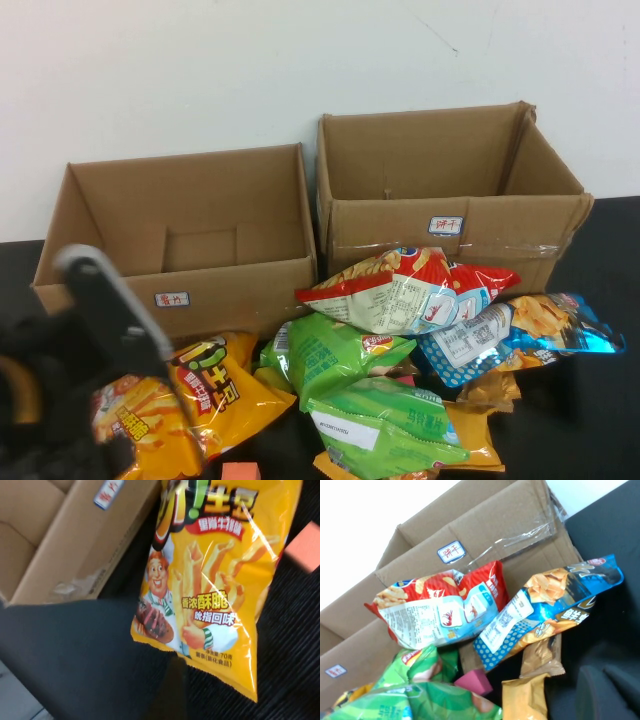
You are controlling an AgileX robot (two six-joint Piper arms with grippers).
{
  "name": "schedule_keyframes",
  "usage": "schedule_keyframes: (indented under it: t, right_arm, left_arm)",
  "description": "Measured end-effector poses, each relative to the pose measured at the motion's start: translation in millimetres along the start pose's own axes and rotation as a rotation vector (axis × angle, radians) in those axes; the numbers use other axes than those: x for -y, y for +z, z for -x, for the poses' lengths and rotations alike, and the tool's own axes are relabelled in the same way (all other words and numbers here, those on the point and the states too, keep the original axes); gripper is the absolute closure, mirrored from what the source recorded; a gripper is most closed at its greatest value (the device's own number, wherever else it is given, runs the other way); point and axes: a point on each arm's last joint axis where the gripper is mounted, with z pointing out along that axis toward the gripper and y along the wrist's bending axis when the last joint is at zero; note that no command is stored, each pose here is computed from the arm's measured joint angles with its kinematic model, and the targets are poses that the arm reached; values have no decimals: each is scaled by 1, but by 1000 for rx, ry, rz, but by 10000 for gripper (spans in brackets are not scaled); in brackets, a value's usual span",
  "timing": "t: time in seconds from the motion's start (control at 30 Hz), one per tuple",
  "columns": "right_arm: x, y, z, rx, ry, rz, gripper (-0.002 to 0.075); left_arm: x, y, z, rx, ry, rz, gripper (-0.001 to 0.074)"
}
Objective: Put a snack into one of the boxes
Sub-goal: Pick up the potato chip
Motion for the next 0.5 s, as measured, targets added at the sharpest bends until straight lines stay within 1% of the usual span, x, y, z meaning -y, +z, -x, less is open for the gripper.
schedule_keyframes:
  t: [0.07, 0.13, 0.2, 0.4, 0.5]
  right_arm:
    - [0, 0, 0, 0, -17, 1, 727]
    - [0, 0, 0, 0, -30, 4, 727]
    - [-1, 0, 0, 0, -37, 6, 727]
    - [-1, 0, 0, 0, -46, 7, 727]
    - [-1, 0, 0, 0, -53, 7, 727]
  left_arm:
    - [5, 14, 9, -29, 32, -3, 63]
    - [13, 29, 18, -48, 64, -16, 52]
    - [18, 44, 25, -63, 68, -26, 46]
    - [26, 85, 36, -117, 39, -28, 42]
    - [23, 105, 35, -154, -38, -31, 42]
